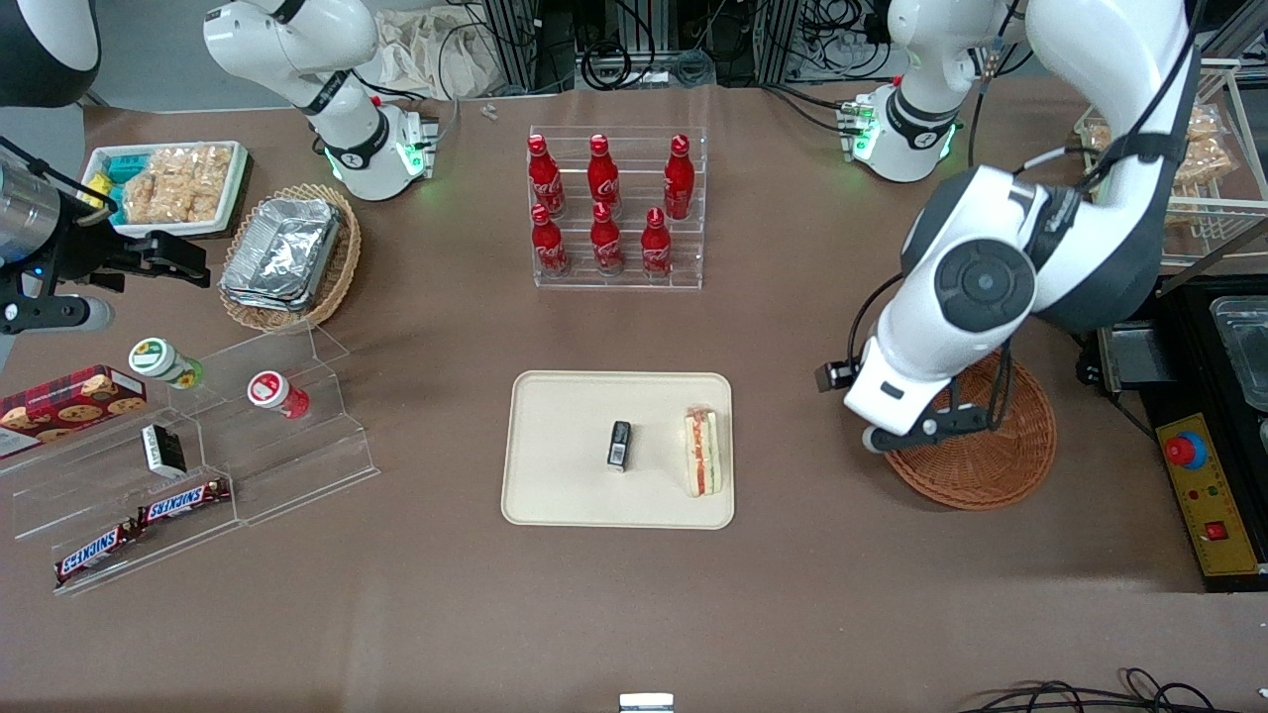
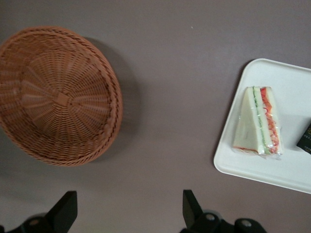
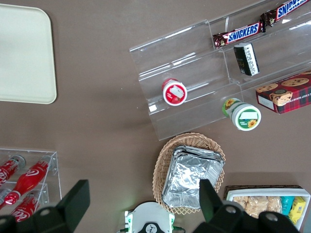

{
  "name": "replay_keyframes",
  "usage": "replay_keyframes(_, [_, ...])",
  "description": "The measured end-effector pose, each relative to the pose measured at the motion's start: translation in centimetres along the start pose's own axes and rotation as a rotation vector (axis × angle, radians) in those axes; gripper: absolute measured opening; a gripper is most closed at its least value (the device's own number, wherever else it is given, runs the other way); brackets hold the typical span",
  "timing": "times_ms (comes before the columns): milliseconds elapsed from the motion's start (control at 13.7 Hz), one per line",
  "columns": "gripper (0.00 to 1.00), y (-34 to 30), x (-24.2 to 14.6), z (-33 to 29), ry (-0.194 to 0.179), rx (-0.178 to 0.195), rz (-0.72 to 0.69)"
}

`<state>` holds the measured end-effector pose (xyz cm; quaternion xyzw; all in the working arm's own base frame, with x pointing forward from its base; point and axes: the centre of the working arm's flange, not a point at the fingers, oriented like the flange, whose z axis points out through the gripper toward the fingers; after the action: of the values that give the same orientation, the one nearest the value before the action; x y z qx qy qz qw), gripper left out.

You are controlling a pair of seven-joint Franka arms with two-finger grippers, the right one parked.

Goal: Place sandwich from basket to tray

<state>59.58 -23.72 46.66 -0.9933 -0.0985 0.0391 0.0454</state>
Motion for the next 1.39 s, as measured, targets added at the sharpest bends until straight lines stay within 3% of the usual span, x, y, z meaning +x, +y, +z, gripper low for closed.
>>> replay_keyframes(146, [0.98,-1.5,-0.6,-1.5,0.022,0.010,-0.022])
replay_keyframes(659, [0.98,-6.5,0.2,-4.7,0.047,-0.017,-0.068])
replay_keyframes(1024, [0.99,-14.1,1.7,-7.6,0.038,-0.111,-0.056])
replay_keyframes(1390, [0.99,-18.7,2.8,-7.2,0.022,-0.096,-0.028])
